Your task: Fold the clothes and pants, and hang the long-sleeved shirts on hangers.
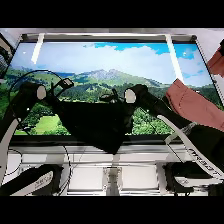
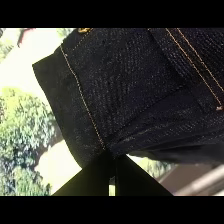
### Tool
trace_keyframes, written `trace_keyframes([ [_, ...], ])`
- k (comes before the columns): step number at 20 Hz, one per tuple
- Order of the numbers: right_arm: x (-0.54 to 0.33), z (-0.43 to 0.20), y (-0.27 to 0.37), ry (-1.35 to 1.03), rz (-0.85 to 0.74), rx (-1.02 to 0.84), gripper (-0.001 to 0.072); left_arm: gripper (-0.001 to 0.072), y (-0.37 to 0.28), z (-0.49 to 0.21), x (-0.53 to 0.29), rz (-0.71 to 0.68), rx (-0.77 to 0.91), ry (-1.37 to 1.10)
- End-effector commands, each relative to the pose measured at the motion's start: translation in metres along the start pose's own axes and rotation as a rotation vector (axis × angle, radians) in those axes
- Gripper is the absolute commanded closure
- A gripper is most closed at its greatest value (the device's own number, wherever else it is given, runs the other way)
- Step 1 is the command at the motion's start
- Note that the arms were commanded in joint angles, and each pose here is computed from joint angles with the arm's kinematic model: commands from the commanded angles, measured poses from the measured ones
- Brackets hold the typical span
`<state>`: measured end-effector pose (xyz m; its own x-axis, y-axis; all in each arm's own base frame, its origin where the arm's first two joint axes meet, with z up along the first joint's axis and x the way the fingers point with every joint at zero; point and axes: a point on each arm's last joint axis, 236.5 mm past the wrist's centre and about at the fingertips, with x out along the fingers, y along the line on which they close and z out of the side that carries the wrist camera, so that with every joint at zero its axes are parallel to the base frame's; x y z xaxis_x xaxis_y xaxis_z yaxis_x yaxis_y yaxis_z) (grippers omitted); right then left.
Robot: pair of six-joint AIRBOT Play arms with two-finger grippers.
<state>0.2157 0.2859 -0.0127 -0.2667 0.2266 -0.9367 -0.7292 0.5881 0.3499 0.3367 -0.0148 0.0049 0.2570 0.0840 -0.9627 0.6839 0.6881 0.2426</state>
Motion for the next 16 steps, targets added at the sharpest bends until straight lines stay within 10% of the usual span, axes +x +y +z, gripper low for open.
trace_keyframes([
  [1, 0.008, -0.014, 0.033, 0.049, 0.081, 0.004, 0.0688, 0.0696, 0.011, -0.037, -0.01, 0.045, 0.111, 0.145],
  [6, 0.018, -0.033, 0.056, 0.085, 0.152, 0.031, 0.0683, 0.0695, -0.012, -0.056, -0.014, -0.057, 0.102, 0.219],
  [16, 0.015, -0.036, 0.088, 0.089, 0.302, 0.017, 0.0434, 0.0555, -0.083, -0.074, -0.034, -0.375, 0.116, 0.287],
])
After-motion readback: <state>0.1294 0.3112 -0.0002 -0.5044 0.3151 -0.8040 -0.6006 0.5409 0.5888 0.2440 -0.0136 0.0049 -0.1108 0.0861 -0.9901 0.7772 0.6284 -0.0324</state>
